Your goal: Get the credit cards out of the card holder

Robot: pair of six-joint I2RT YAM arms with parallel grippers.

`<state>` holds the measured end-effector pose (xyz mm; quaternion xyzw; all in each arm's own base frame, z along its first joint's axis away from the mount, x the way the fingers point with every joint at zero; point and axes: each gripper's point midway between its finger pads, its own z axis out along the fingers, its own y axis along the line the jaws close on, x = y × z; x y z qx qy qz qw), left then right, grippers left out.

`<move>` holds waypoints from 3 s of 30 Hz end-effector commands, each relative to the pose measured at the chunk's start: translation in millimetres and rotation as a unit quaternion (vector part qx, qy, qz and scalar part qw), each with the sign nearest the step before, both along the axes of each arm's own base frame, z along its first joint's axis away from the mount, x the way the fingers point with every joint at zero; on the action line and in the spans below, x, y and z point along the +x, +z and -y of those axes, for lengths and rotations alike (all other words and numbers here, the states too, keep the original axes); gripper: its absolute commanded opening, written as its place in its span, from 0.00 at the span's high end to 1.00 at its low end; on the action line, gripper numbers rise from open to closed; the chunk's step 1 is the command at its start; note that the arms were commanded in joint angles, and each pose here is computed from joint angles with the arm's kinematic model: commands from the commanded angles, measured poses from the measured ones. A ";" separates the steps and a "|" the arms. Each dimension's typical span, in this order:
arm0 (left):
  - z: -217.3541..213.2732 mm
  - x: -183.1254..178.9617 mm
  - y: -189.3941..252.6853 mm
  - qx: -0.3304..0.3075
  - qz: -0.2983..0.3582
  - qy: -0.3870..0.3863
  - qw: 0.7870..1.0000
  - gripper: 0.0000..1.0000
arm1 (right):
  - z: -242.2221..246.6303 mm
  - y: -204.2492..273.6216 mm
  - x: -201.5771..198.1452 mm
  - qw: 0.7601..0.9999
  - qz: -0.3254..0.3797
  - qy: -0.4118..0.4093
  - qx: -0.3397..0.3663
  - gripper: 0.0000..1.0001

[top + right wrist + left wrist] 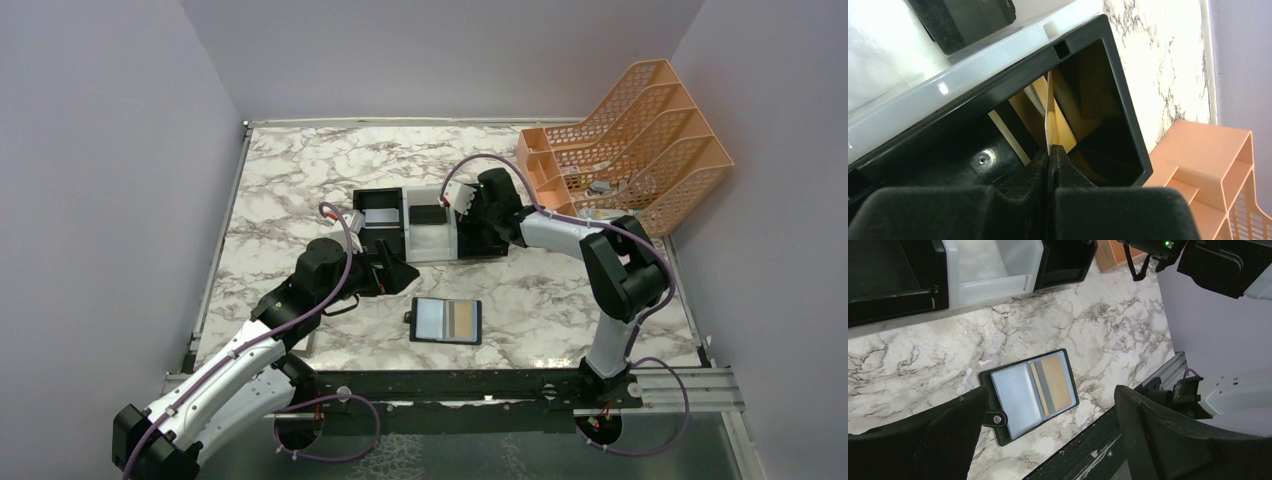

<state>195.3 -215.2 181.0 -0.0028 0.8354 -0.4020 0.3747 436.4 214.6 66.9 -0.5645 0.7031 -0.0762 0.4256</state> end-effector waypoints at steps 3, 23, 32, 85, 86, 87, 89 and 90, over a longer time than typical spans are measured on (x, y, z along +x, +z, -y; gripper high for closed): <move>-0.8 4.3 16.9 -0.007 0.024 0.004 1.000 0.01 | -1.8 -20.5 -3.5 0.999 -0.015 0.022 -0.018 0.96; -0.6 3.0 15.6 -0.007 0.022 0.001 1.000 0.01 | -2.1 -26.0 -6.4 0.999 -0.023 0.019 -0.011 0.81; 0.3 2.3 16.2 -0.009 0.021 -0.002 1.000 0.01 | -3.4 -22.7 -17.1 0.999 -0.040 0.029 -0.003 0.76; 13.2 20.4 10.1 -0.030 0.028 0.008 0.999 0.12 | -7.2 85.3 -211.1 0.779 -0.330 -0.228 0.483 0.15; 15.2 20.7 3.0 -0.031 0.023 0.006 0.999 0.14 | -5.7 80.5 -212.6 0.776 -0.334 -0.236 0.480 0.18; 16.8 21.2 -4.0 -0.033 0.020 0.005 0.999 0.16 | -3.8 74.4 -215.4 0.772 -0.341 -0.247 0.476 0.21; 28.1 16.3 -8.8 -0.048 0.038 -0.026 0.998 0.17 | -3.1 64.2 -222.0 0.763 -0.355 -0.255 0.476 0.27; 32.6 12.9 -12.6 -0.051 0.043 -0.043 0.997 0.17 | -4.1 58.5 -226.7 0.750 -0.369 -0.262 0.482 0.30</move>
